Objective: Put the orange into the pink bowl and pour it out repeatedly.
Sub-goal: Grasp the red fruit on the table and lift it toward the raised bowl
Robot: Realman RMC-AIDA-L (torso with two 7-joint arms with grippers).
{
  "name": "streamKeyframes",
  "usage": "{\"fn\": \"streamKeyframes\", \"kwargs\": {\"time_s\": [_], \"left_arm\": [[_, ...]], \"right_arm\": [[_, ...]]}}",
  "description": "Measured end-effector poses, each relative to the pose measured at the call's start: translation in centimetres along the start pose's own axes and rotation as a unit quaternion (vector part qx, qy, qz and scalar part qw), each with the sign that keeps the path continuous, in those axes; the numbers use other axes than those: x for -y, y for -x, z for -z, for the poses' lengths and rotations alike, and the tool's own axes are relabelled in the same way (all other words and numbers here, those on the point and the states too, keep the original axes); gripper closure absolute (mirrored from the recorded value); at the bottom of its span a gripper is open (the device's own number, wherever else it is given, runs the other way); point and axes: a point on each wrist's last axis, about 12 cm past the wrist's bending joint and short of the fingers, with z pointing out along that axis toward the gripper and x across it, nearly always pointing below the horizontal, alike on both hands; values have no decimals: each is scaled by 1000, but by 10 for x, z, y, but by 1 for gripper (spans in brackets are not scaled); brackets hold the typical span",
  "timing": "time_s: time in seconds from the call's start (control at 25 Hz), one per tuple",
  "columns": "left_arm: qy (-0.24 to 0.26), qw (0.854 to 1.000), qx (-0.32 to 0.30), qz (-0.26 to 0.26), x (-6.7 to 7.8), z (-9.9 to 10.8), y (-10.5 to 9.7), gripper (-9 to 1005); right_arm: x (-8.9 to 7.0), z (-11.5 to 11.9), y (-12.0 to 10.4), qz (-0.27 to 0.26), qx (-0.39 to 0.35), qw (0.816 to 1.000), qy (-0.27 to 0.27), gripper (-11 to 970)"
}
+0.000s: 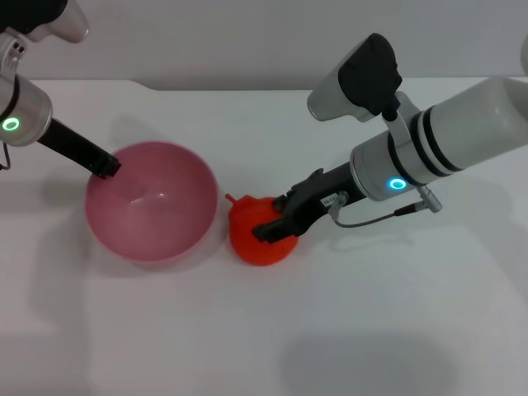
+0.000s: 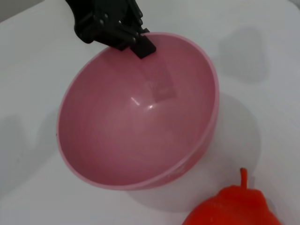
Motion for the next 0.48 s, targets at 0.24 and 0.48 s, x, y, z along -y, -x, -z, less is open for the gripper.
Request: {"fn": "streamKeyframes", "kwargs": {"time_s": [0.24,0.48], "left_arm": [[-1,1000,0,0,0,0,0,954],[1,1000,1,-1,0,0,0,954]], "right_arm": [[2,-1,-4,-16,7,1000,-2,361],[4,1,-4,-20,15,1000,-9,535]]}}
